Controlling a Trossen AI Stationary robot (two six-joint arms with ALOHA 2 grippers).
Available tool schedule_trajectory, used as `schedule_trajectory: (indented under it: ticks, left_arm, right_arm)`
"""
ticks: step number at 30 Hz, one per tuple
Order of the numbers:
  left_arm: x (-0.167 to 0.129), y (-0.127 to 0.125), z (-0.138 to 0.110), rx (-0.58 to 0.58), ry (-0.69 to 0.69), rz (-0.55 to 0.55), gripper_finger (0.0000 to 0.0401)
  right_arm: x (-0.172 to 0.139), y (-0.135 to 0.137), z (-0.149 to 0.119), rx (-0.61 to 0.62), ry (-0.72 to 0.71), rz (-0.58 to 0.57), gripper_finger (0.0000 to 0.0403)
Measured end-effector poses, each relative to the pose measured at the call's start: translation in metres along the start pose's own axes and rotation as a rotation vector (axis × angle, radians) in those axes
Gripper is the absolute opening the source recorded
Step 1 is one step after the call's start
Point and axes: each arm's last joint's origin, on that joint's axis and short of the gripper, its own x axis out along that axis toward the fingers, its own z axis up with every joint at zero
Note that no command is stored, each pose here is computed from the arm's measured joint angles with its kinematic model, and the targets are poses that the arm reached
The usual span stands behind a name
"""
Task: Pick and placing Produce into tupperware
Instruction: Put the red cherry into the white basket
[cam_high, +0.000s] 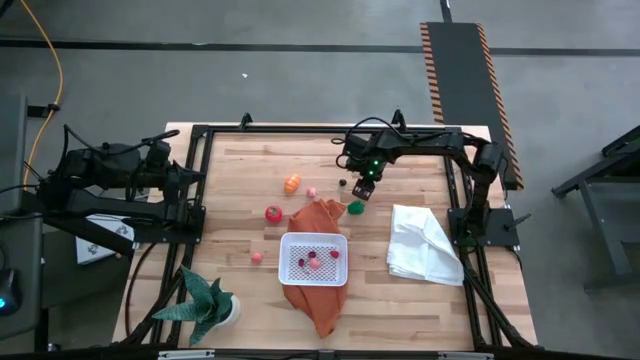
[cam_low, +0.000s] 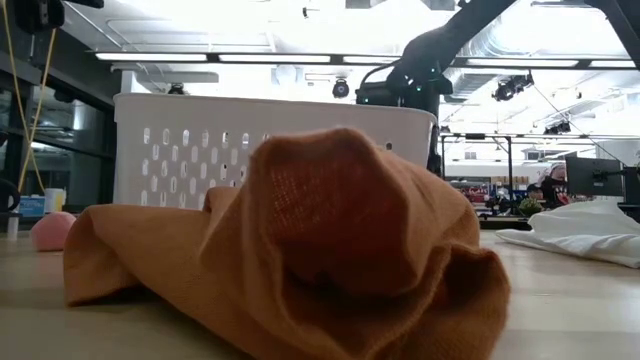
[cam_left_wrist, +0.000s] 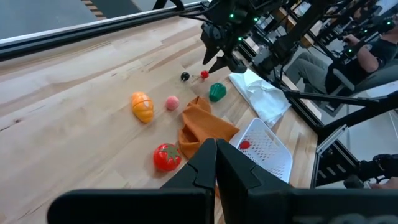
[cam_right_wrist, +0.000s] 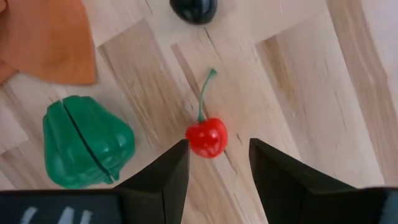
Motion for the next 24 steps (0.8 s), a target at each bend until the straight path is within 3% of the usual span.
schedule_trajectory:
  ticks: [24]
  left_arm:
    - [-0.0001, 0.0027, -0.0028, 0.008, 0.028, 0.028, 0.0001]
  right_arm:
    - [0.0075, -0.0017, 0.0014, -0.02, 0.014, -0.001, 0.0158]
